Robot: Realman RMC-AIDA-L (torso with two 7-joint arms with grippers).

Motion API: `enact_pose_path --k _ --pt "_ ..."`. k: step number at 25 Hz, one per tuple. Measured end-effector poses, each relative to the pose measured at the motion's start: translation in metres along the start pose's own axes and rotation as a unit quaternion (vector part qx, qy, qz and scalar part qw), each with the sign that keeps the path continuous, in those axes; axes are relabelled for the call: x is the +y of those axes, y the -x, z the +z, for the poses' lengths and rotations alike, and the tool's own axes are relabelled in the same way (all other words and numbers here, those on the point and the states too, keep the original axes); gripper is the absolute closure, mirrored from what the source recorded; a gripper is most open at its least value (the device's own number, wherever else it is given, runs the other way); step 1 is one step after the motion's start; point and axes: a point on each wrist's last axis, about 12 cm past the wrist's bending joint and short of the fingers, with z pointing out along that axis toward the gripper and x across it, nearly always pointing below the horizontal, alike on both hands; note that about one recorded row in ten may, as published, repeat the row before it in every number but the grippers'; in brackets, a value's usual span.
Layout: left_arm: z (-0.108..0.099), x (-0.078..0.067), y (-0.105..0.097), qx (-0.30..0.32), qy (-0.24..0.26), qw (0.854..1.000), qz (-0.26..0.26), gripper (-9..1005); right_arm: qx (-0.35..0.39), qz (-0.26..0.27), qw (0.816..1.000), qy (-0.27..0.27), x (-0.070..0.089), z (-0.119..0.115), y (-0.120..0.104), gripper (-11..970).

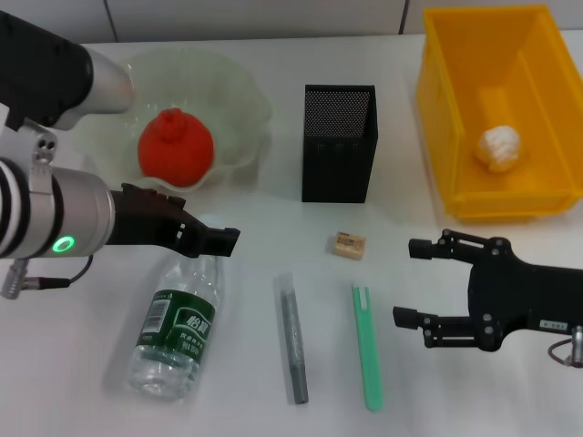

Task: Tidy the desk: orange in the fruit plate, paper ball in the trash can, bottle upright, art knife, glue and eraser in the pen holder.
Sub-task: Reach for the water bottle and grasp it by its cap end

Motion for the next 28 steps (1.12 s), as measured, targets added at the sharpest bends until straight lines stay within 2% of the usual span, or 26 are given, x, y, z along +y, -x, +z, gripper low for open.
enact_pose_path --k 3,9,28 --pt "0.014 0.002 0.001 0.011 0.012 1.000 -0.022 160 0.000 0.001 1.000 0.002 0.001 0.000 -0.005 118" --pt "0.024 0.007 0.001 0.017 0.015 0.999 -0.041 160 0.002 0.005 1.000 -0.001 0.001 0.000 -0.007 118" --pt "0.060 0.020 -0.001 0.049 0.014 0.997 -0.057 179 0.004 0.013 1.000 -0.007 0.000 -0.001 -0.008 118"
